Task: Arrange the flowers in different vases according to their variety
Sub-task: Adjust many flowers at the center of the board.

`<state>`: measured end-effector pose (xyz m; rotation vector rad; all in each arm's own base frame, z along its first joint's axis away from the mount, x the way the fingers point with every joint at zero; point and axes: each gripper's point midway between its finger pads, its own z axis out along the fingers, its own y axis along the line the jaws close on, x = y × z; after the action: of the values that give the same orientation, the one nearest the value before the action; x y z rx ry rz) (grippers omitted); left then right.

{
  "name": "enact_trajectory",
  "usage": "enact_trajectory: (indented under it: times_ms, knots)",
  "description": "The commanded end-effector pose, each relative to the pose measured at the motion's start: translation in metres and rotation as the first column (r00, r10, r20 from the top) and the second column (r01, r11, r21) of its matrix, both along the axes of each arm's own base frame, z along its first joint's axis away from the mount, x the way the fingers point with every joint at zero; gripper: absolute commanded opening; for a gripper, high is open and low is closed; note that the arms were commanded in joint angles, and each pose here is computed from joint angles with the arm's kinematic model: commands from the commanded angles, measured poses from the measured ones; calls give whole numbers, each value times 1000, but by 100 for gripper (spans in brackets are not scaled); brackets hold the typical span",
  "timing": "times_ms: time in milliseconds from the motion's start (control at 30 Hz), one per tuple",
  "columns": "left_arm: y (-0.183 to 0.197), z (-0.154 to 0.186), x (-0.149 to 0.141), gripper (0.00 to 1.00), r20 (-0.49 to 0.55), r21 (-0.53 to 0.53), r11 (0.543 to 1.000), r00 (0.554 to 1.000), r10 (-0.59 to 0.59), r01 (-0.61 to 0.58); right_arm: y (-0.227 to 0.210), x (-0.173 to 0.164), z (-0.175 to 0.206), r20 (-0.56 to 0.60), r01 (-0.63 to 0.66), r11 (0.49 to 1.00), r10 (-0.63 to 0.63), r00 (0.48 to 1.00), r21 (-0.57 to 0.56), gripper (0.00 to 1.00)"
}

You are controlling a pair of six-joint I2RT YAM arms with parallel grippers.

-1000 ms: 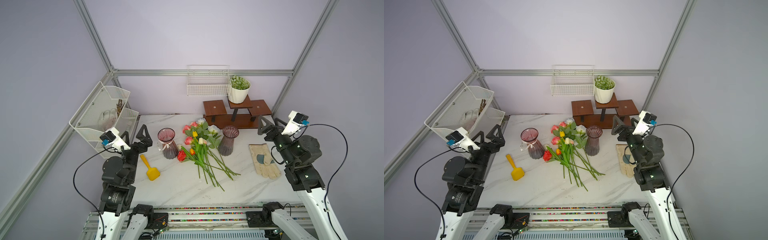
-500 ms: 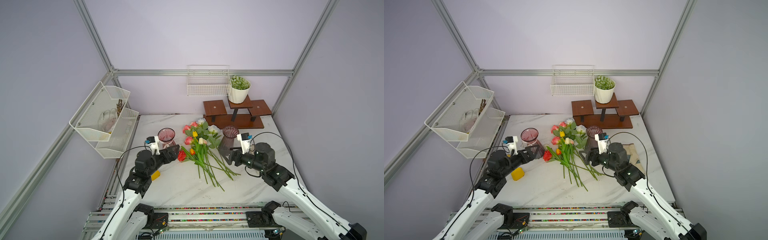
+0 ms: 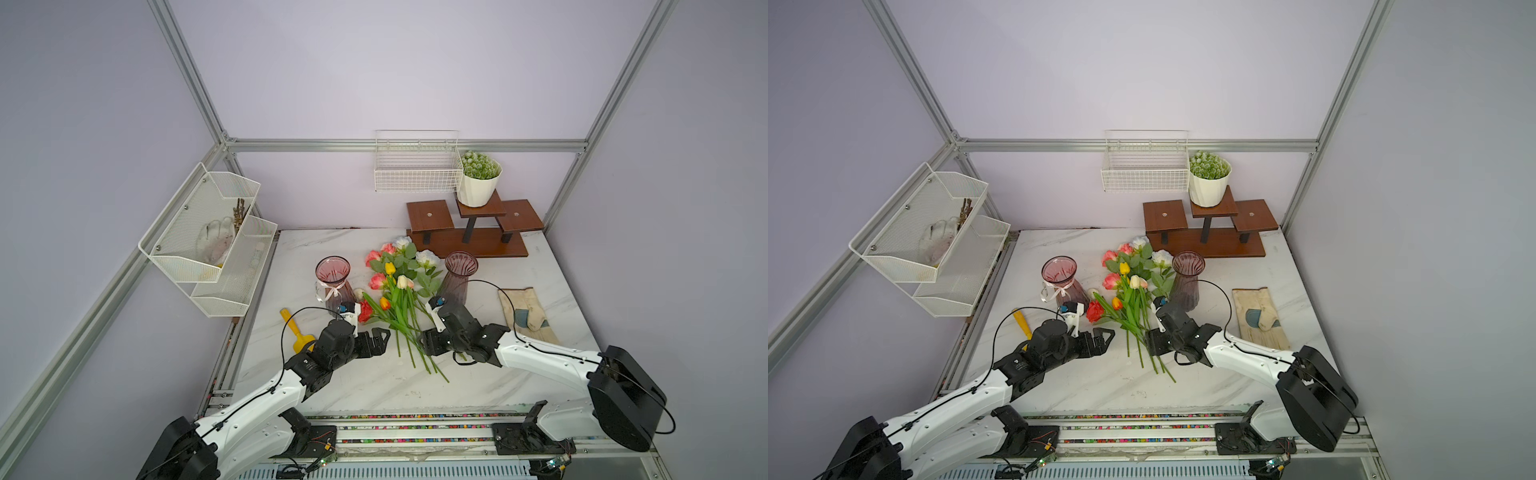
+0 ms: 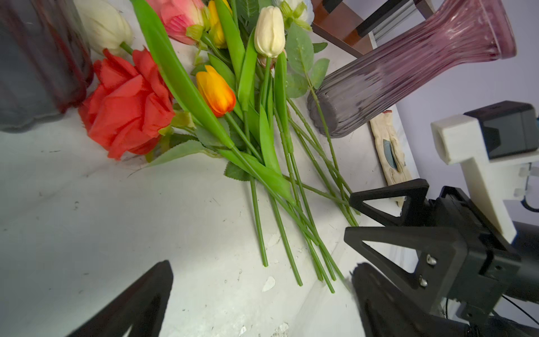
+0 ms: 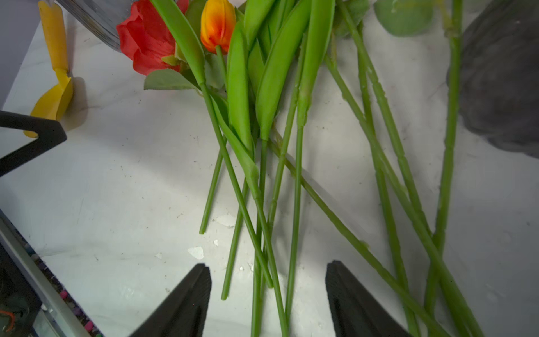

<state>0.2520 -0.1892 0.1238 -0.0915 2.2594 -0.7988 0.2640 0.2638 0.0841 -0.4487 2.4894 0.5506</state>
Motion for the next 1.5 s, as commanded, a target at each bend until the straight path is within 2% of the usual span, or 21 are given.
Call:
enact_trajectory:
  times_ms: [0,100,233,333,633,833,933,1133,1400,1467]
  knots:
    - [12,0,3,100,34,31,998,998,53,-54,10,17,0,20,9,999,-8,1000,-44,56]
    - [19,-2,-2,100,38,26,997,997,74,-75,15,32,-12,9,35,994,-34,999,-103,48]
    - [26,-3,-9,100,50,-1,996,995,92,-92,7,56,-28,13,104,961,-104,994,-257,35]
    - [30,-3,-12,100,52,2,995,994,97,-97,7,63,-38,5,114,944,-119,993,-310,29]
    - [31,-6,-15,100,50,4,996,994,94,-94,5,68,-50,7,125,931,-131,991,-343,26]
    - [30,-11,-14,100,37,8,995,995,94,-95,8,67,-46,9,110,942,-113,994,-318,21]
    - [30,-11,-14,100,35,3,995,995,97,-98,9,66,-40,14,106,946,-106,994,-305,13]
    - [33,-6,-16,100,45,-7,994,993,108,-108,12,66,-1,69,110,969,-97,993,-223,4]
    - [37,4,-17,100,73,-27,992,989,125,-124,17,62,58,181,83,994,-68,981,-73,2]
    - [36,8,-16,100,86,-40,992,988,126,-123,14,60,69,208,89,995,-78,975,-43,5]
